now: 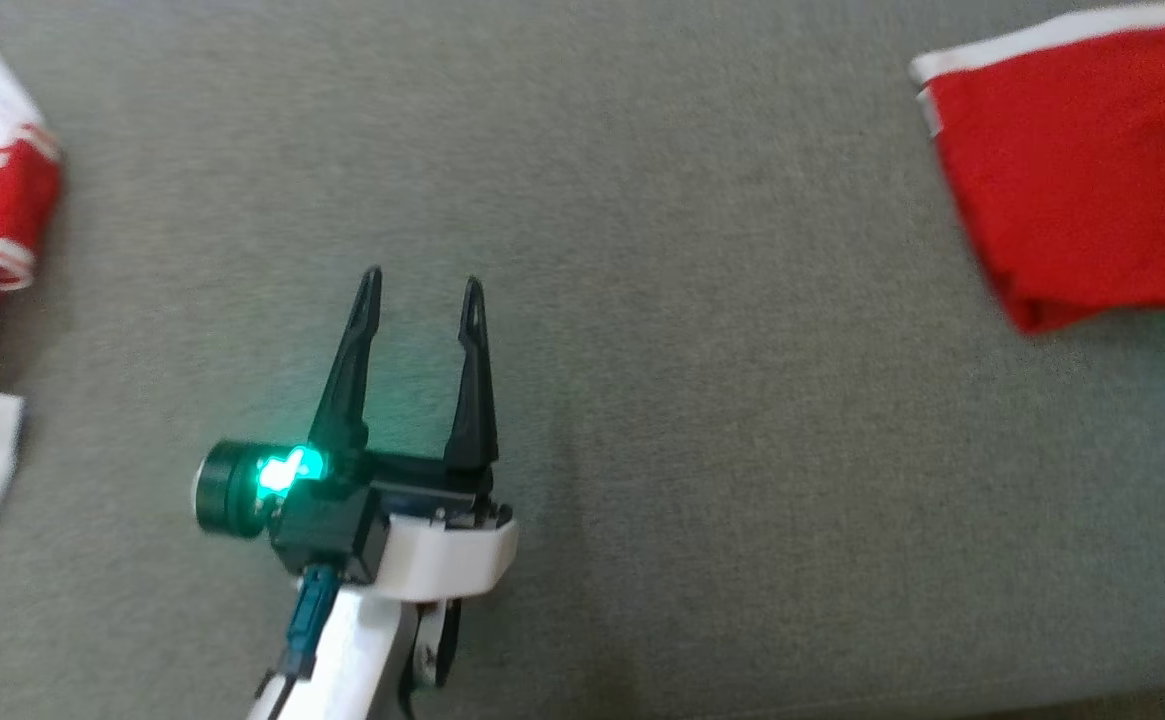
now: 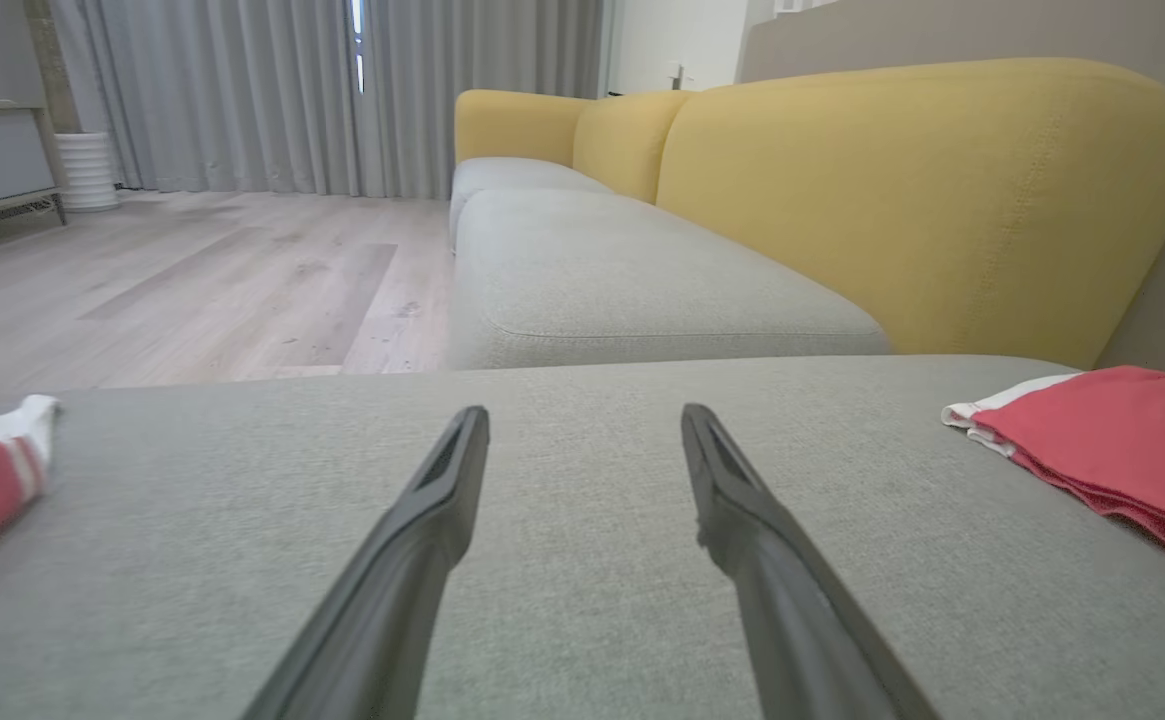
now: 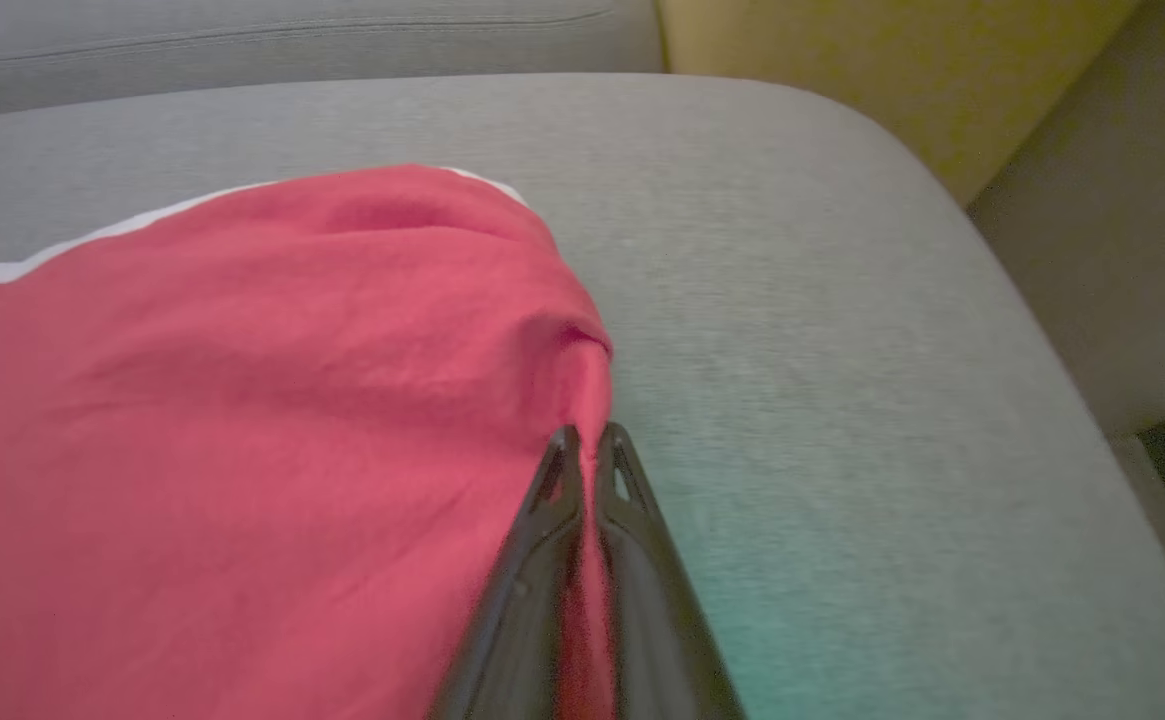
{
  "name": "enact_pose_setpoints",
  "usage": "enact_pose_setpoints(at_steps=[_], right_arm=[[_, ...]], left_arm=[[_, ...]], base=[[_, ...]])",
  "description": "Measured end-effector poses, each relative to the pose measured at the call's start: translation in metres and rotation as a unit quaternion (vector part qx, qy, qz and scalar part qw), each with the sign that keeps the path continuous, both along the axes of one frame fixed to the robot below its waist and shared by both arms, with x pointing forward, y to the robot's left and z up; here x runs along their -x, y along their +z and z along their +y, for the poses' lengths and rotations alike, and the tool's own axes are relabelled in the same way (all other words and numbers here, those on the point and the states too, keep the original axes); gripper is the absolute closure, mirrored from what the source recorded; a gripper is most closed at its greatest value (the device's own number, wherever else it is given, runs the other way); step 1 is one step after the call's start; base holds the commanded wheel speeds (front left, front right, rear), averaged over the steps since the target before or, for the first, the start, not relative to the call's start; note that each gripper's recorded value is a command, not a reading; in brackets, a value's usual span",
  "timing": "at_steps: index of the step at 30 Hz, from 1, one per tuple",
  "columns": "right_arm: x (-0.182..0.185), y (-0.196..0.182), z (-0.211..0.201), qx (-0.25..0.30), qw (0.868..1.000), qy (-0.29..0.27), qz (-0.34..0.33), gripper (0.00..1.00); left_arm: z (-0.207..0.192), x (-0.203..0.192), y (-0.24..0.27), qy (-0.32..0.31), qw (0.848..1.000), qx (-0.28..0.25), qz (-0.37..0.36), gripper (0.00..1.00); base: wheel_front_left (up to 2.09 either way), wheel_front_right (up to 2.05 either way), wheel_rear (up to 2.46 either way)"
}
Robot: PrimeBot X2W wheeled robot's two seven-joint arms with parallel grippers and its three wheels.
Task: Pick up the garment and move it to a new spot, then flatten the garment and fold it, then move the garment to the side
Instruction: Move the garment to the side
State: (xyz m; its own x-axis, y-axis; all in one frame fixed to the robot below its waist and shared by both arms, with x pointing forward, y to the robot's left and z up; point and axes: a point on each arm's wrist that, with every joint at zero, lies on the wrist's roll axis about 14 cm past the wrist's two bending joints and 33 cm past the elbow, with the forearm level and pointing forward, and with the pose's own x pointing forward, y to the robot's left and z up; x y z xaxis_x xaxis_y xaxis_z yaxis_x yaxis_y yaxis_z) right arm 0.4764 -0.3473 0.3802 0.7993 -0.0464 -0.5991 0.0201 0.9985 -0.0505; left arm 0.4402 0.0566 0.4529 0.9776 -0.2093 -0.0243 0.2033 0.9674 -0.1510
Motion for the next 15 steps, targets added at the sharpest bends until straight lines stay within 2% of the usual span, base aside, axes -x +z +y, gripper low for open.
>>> enact_pose_setpoints(at_steps=[9,15], right_arm=[[0.001,0.007,-0.080,0.091,0.994,-0.060,0.000,1.00],[0.002,0.005,-0.103,0.133,0.989,-0.066,0.007,1.00]], left_arm=[[-0.038,-0.031,-0.025,-0.055,0.998,0.018,0.005,0.00],[-0.051,-0.037,-0.037,-0.072,0.997,0.027,0.014,0.00]], base=[[0.00,0.00,0.00],[0.00,0.00,0.00]])
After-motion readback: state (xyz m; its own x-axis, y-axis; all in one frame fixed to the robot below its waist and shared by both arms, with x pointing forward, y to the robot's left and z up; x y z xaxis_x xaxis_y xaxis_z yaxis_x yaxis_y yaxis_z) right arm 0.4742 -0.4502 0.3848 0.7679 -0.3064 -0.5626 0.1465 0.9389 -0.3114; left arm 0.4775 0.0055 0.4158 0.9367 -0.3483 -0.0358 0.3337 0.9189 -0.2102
